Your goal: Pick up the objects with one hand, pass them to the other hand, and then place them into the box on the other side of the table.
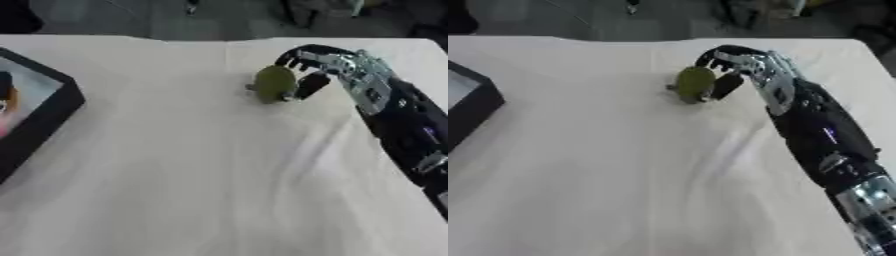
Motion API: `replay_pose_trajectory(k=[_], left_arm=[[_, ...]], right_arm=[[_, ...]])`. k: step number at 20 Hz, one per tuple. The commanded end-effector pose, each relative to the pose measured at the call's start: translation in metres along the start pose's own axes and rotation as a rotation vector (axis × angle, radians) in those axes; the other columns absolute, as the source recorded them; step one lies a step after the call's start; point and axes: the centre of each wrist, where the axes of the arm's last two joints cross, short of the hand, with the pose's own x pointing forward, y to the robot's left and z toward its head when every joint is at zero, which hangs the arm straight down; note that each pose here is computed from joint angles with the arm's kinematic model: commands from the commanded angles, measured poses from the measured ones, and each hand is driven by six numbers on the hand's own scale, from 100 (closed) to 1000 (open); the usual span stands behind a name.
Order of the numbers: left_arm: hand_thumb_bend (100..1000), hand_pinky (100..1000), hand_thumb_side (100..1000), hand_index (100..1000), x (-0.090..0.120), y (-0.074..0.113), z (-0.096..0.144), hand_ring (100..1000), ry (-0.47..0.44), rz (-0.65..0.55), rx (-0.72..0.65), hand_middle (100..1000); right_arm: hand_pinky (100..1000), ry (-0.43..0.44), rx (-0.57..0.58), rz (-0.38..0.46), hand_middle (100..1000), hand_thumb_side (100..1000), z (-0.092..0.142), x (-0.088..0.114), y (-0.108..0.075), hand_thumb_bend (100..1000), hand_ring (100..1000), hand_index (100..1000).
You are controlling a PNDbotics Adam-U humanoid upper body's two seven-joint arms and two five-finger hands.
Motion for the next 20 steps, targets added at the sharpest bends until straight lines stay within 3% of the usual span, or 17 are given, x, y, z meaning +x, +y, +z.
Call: replay_pose_trajectory(k=[1,7,12,15,20], left_arm=[[444,701,485,766,0.009,0.002,-0.005,826,-0.037,0.005,0.005,711],[443,701,486,764,0.009,0.001,-0.005,826,-0.033,0.006,0.004,710],[442,701,487,763,0.009,0.001,-0.004,826,-0.032,0.008,0.005,710],[442,701,487,764,0.008,0.001,-0.004,826,-0.031,0.009,0.006,712],[442,702,488,764,0.007,0.002,-0.003,826,-0.025,0.004,0.004,712]], right_arm=[[861,0.022,-0.04,0.014,865,248,0.0,-0.001,-0.011,552,892,875],[855,0.018,-0.056,0.007,819,237,-0.005,-0.002,-0.004,530,870,855],[836,0.001,-0.079,-0.037,724,179,-0.005,-0.002,-0.002,280,825,787],[803,0.0,-0.125,-0.056,599,105,-0.003,-0.001,-0.004,113,760,676],[781,-0.025,-0.245,-0.09,507,100,0.004,0.005,-0.015,100,714,578]])
